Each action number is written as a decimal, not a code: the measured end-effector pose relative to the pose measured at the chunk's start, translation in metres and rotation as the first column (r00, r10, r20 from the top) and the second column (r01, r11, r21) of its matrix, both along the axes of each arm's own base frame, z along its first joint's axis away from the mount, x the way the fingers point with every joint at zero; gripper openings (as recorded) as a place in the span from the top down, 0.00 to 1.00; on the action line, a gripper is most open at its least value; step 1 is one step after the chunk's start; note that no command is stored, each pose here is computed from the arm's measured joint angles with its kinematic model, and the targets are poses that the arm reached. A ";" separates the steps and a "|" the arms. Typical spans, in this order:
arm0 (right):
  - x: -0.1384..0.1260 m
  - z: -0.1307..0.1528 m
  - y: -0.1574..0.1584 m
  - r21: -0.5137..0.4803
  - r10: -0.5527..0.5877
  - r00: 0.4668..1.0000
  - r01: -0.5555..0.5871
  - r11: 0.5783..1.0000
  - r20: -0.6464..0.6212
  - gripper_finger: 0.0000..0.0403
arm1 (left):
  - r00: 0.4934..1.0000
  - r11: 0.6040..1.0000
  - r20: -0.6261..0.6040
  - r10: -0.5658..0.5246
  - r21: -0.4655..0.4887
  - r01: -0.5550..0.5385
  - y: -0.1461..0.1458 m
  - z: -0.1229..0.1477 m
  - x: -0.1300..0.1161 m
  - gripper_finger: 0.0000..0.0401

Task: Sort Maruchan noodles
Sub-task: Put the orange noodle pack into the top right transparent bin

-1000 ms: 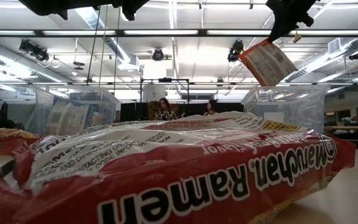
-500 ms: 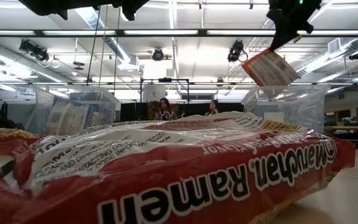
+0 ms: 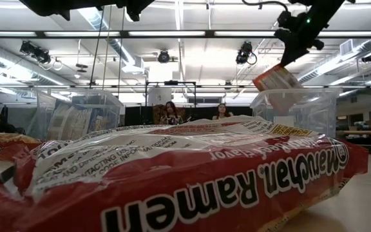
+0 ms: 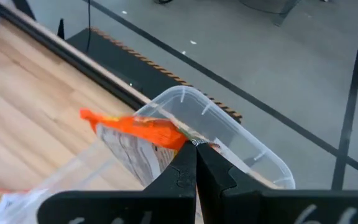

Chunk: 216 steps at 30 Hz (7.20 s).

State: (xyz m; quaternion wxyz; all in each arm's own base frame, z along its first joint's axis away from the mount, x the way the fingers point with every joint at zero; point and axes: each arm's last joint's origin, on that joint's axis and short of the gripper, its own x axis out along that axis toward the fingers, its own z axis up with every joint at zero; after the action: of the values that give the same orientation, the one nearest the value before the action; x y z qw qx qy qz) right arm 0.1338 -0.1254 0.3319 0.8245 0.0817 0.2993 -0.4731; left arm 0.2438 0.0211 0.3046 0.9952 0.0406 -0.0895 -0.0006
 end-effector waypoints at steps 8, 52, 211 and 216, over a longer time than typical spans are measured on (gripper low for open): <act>-0.004 -0.020 -0.021 0.023 -0.055 0.998 0.054 0.998 0.043 0.99 | 1.000 1.000 0.000 0.000 0.000 0.000 0.000 0.000 0.000 0.43; -0.012 -0.066 -0.083 0.344 -0.261 0.965 0.249 0.905 -0.011 0.99 | 1.000 1.000 0.002 0.000 0.000 0.000 0.000 0.000 0.000 0.43; 0.030 -0.071 -0.115 0.579 -0.560 0.800 0.567 0.586 -0.216 1.00 | 0.965 0.965 -0.025 0.261 0.015 -0.261 -0.015 -0.065 -0.072 0.43; 0.028 -0.059 -0.105 0.530 -0.549 0.769 0.630 0.567 -0.327 1.00 | 0.965 0.965 -0.025 0.261 0.015 -0.261 -0.015 -0.065 -0.072 0.43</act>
State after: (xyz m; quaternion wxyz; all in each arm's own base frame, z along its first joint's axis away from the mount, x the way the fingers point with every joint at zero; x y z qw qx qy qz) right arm 0.1622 -0.2304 0.2731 0.5248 0.4097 0.4420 -0.6012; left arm 0.1714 0.0059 0.2397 0.9874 0.0579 -0.0702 0.1294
